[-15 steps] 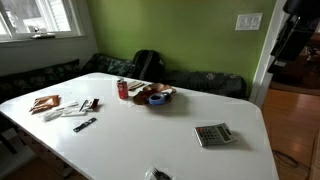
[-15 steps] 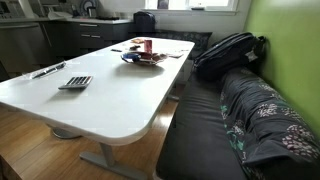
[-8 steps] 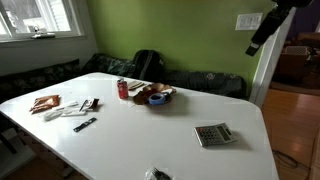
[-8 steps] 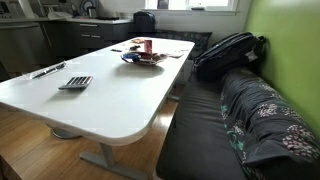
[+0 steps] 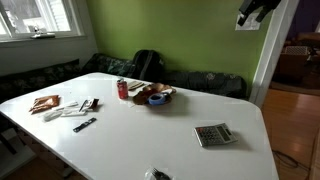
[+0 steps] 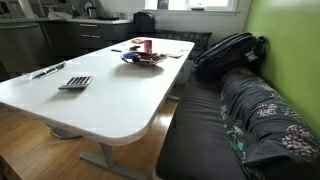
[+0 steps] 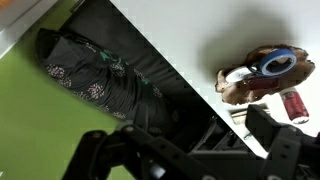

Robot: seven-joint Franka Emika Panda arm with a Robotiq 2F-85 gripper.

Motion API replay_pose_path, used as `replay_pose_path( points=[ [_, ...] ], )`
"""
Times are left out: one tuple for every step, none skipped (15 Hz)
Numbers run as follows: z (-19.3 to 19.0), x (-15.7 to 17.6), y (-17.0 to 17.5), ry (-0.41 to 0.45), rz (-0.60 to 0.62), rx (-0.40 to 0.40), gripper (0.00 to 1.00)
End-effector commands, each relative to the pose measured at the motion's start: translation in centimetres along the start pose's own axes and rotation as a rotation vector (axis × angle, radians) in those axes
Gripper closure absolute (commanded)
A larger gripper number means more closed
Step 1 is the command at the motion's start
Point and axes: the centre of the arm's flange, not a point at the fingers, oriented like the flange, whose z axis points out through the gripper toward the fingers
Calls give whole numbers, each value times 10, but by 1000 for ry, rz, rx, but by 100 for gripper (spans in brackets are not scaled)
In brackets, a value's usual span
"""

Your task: Take the coaster off of the wooden plate

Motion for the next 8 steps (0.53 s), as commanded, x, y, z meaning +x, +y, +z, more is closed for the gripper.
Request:
replay_pose_path(
  points=[
    [0, -1, -4, 0, -8, 2, 0],
    [-2, -2, -7, 4, -15, 4, 0],
    [-3, -3, -10, 6, -20, 5, 0],
    [-3, -3, -11, 7, -22, 6, 0],
    [7, 2, -18, -7, 73, -67, 0],
    [19, 7, -22, -21, 125, -91, 0],
    [32, 13, -23, -36, 172, -108, 0],
    [48, 21, -24, -49, 219, -125, 0]
  ],
)
